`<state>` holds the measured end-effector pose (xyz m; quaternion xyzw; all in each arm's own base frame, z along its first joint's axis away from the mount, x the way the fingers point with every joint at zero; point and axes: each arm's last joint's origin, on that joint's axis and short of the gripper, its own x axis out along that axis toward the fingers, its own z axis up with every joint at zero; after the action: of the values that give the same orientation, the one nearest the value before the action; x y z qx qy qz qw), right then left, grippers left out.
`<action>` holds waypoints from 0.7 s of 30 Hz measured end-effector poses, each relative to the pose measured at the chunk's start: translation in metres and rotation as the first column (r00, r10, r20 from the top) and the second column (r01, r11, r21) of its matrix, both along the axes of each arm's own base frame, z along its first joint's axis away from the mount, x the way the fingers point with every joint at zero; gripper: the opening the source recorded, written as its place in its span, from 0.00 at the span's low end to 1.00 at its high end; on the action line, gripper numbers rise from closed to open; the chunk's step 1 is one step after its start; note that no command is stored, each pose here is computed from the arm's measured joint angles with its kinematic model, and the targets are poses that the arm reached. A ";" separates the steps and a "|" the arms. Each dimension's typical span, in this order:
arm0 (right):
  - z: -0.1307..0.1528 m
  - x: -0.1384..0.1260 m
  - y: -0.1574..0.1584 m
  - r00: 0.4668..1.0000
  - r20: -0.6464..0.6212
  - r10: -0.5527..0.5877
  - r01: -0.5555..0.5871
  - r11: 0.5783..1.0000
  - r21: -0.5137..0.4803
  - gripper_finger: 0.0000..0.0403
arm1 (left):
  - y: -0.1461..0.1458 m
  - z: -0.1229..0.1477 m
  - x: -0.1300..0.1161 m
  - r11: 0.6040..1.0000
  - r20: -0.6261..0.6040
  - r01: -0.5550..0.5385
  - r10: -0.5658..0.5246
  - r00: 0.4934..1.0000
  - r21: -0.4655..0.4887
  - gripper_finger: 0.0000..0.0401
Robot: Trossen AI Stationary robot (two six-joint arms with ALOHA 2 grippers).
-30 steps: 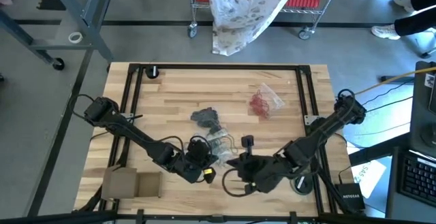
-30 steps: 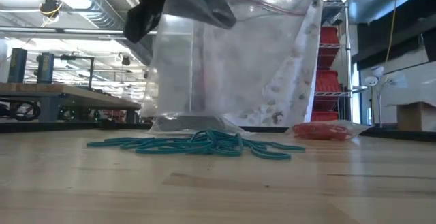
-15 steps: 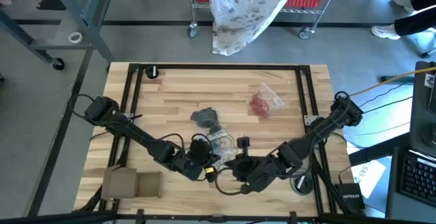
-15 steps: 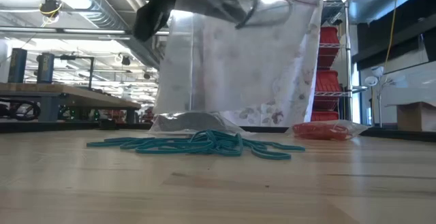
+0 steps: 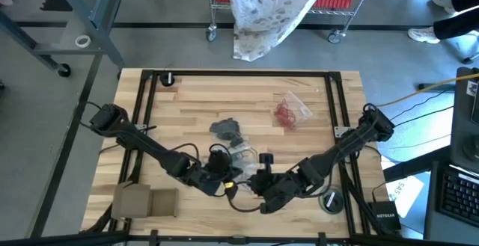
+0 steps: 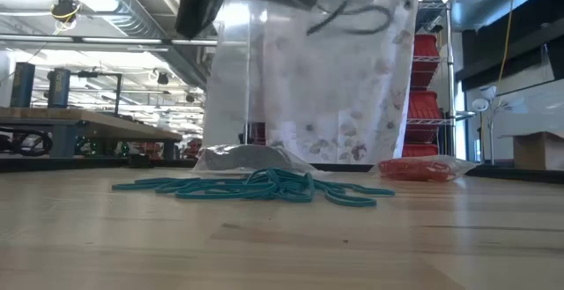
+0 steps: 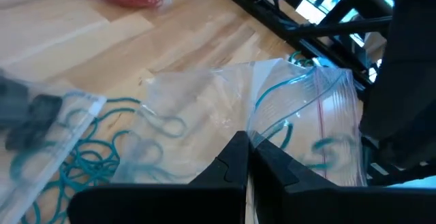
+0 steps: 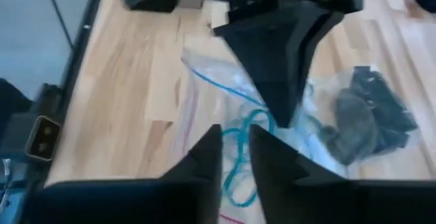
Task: Sort rubber bands
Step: Put the blue rubber band into the transparent zip lock bag
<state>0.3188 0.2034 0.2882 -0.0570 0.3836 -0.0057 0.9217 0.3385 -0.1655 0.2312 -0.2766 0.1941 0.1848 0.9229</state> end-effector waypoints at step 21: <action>-0.106 -0.036 -0.046 0.969 -0.106 -0.222 0.216 0.975 -0.060 0.40 | 0.018 0.017 -0.029 0.987 -0.122 -0.086 0.102 0.987 0.133 0.00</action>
<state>0.2824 0.1576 0.1819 -0.0368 0.4383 -0.1134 0.8909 0.3094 -0.1477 0.2485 -0.2134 0.2278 0.2576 0.9145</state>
